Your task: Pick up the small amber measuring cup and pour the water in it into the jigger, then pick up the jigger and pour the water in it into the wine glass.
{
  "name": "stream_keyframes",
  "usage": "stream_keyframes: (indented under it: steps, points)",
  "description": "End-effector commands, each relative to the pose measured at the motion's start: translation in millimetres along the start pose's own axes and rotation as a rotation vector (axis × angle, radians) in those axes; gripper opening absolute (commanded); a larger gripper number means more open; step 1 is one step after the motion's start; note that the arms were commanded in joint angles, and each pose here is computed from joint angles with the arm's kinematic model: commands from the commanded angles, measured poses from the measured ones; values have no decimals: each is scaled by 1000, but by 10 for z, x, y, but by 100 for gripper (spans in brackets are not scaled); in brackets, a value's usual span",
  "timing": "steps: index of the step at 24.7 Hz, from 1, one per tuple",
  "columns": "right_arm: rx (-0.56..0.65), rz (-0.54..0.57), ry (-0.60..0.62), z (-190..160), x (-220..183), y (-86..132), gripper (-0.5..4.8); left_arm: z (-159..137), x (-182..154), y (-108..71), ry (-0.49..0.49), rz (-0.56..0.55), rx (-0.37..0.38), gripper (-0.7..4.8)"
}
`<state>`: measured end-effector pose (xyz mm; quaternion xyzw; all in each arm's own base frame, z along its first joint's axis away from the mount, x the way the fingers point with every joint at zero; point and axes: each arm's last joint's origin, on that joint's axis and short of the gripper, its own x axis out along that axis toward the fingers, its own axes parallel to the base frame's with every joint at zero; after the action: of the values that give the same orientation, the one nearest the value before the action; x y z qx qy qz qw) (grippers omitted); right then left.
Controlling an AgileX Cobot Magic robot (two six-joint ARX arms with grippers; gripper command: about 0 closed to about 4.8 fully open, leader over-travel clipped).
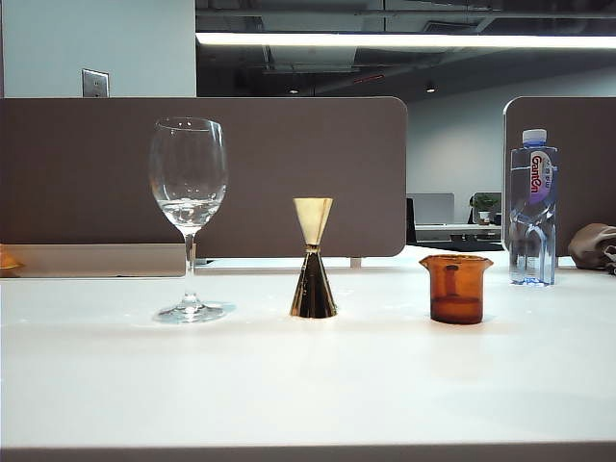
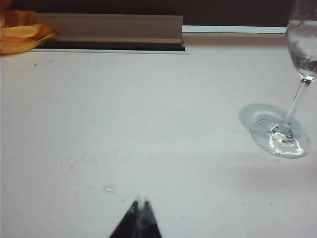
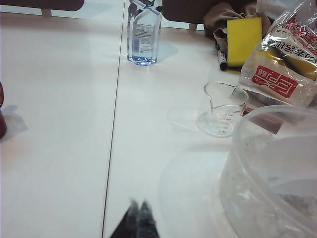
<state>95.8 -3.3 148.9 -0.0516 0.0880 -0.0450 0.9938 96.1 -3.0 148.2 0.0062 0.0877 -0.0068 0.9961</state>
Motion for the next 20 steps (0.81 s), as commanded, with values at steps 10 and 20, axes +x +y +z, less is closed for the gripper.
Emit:
stream_keyframes:
  steps: [10,20]
  points:
    - [-2,3,5,-21,7,4,0,-6,-1,-2,9,-5,1,-2]
    - [-2,3,5,-21,7,4,0,855,-159,-83,-150,-130,69,-2]
